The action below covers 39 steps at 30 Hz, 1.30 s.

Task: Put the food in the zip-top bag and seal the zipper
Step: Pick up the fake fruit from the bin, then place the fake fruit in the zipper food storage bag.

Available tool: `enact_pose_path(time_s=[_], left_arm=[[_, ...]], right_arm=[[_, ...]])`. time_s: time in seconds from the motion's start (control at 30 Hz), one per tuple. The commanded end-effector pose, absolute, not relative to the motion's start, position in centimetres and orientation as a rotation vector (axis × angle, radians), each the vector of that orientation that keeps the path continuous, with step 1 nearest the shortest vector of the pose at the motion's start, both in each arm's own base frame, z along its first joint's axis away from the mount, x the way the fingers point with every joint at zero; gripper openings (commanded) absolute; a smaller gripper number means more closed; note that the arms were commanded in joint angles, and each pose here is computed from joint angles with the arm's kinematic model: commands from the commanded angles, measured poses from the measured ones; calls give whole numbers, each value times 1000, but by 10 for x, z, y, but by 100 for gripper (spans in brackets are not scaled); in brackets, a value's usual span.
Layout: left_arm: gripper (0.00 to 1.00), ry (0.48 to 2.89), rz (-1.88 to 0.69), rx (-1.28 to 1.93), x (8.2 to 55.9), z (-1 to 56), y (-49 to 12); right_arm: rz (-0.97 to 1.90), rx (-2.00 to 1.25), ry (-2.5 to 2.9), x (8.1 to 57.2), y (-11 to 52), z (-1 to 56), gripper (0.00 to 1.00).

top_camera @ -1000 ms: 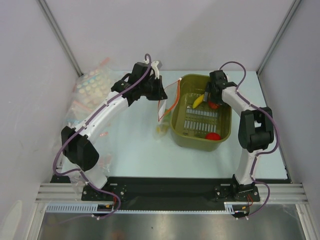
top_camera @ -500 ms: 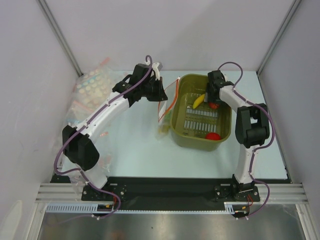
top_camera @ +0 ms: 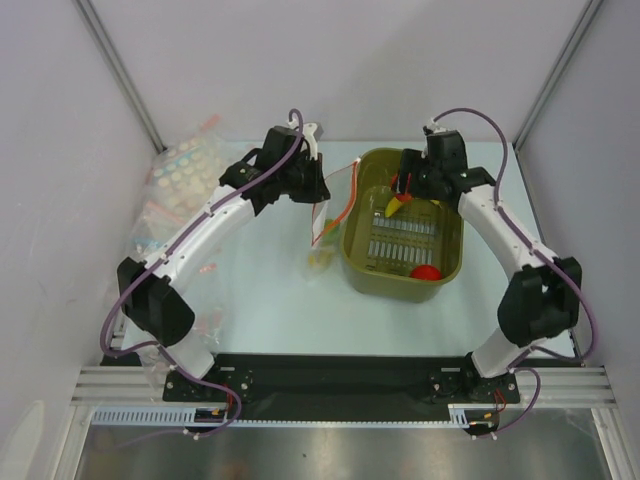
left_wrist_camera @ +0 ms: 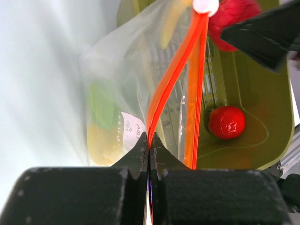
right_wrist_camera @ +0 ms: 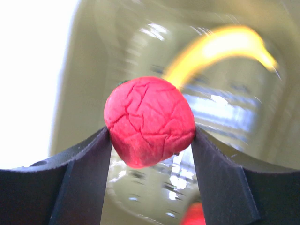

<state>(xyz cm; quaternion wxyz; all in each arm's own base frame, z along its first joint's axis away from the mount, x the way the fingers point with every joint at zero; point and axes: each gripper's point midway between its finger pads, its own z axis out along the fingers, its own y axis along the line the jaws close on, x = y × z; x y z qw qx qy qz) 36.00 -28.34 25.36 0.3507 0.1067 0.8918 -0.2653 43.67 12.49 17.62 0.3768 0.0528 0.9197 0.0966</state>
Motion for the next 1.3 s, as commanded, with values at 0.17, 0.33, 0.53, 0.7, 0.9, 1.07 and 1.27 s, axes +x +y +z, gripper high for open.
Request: enact_pose_path(time_s=[0.17,0.33,0.53,0.7,0.9,1.07,1.27], left_arm=[[0,2183,-663,329,347,302,-288],[0,2160,-683,319,338,313,-291],[0,2134,-729,279,331,330,-292],[0,2111,-768,273,327,341,-295],[0,2087,-782,282,327,348,-296],[0,2068,-789,313,327,357,-299],[0,2069,-810,347,325,350,-305]], right_arm=[[866,-247,1935,372,221,335,45],[1013,-350,1840,341,249,369,44],[1060,-430,1869,327,274,361,43],[1052,-462,1964,320,284,332,44],[939,-442,2098,333,286,297,44],[866,-394,2179,347,283,280,45],[873,-407,2181,347,294,282,85]])
